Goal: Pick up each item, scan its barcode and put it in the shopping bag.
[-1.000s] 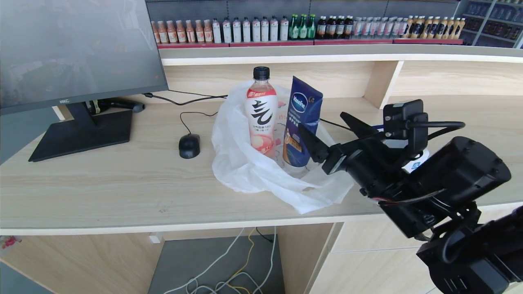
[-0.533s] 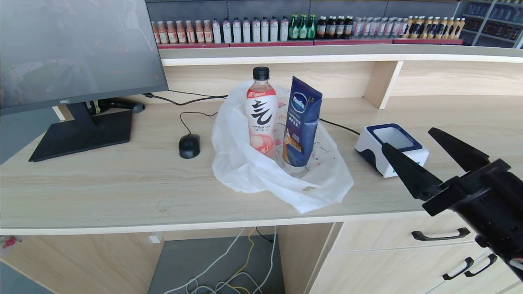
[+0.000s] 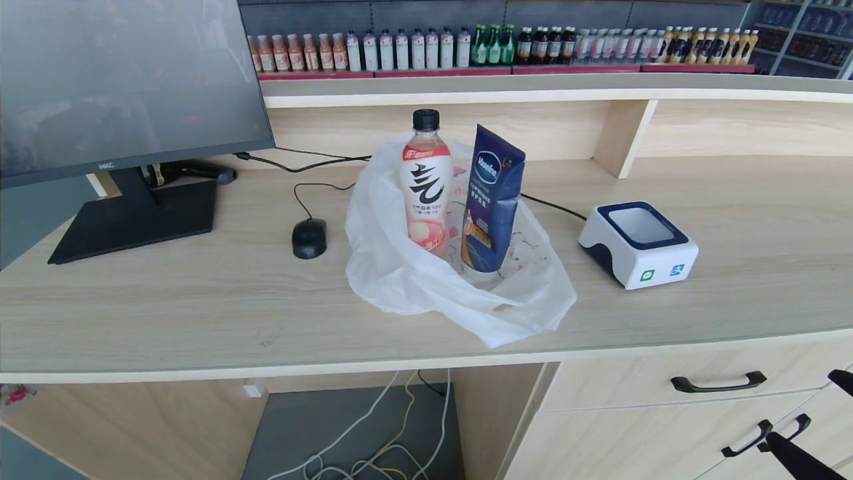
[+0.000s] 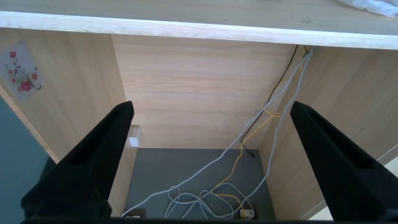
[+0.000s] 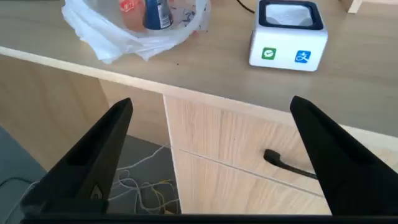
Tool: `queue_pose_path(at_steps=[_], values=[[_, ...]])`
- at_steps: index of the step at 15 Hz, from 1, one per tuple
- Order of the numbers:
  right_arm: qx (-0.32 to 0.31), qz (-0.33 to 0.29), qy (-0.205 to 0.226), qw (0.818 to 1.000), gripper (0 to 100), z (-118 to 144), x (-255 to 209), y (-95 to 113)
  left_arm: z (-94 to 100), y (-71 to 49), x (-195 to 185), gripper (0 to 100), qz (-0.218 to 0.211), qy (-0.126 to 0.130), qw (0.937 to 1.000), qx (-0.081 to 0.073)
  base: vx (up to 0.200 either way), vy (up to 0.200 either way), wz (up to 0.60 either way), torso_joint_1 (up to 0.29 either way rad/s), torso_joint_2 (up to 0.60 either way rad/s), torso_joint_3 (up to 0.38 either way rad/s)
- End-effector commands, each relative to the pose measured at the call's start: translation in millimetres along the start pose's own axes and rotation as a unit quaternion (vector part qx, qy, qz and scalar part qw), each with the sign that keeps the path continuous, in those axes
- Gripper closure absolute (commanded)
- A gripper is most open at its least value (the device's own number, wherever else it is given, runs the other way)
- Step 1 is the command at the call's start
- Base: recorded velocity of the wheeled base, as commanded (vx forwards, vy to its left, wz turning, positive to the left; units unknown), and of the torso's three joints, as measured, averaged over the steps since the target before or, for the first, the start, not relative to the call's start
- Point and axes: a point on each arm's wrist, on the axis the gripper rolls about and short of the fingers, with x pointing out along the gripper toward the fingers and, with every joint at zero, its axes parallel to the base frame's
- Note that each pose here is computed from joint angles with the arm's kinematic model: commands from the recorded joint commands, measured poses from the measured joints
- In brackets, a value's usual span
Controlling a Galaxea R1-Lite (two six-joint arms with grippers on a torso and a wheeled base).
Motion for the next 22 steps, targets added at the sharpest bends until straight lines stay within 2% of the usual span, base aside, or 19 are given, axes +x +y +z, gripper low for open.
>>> queue_pose_path(at_steps=[1,3,6,7,8,10,19,21,22], values=[[-0.023,0.037,-0.003,0.999,0,-38.5,-57.4,-1.5,0.0,0.0,0.0,0,0.000,0.000,1.0000,-0.001,0.000,0.000,0.00,0.000,0.00,0.000],[-0.027,0.040,0.017,0.999,0,-55.6,-67.8,-1.4,0.0,0.0,0.0,0,0.000,0.000,1.0000,-0.001,0.000,0.000,0.00,0.000,0.00,0.000],[-0.008,0.060,0.034,0.998,0,-57.0,-72.3,-0.7,0.0,0.0,0.0,0,0.000,0.000,1.0000,-0.001,0.000,0.000,0.00,0.000,0.00,0.000],[-0.003,0.021,0.040,0.999,0,-56.7,-71.9,0.9,0.0,0.0,0.0,0,0.000,0.000,1.0000,-0.001,0.000,0.000,0.00,0.000,0.00,0.000],[-0.002,-0.046,0.057,0.997,0,-56.1,-69.8,3.6,0.0,0.0,0.0,0,0.000,0.000,1.0000,-0.001,0.000,0.000,0.00,0.000,0.00,0.000],[0.002,-0.134,0.081,0.988,0,-55.9,-66.5,6.3,0.0,0.0,0.0,0,0.000,0.000,1.0000,-0.001,0.000,0.000,0.00,0.000,0.00,0.000],[0.009,-0.178,0.078,0.981,0,-56.4,-66.7,5.9,0.0,0.0,0.0,0,0.000,0.000,1.0000,-0.002,0.000,0.000,0.00,0.000,0.00,0.000],[0.016,-0.243,0.092,0.966,0,-57.7,-64.2,7.3,0.0,0.0,0.0,0,0.000,0.000,1.0000,-0.002,0.000,0.000,0.00,0.000,0.00,0.000],[0.016,-0.252,0.090,0.963,0,-60.9,-63.6,7.7,0.0,0.0,0.0,0,0.000,0.000,1.0000,-0.001,0.000,0.000,0.00,0.000,0.00,0.000]])
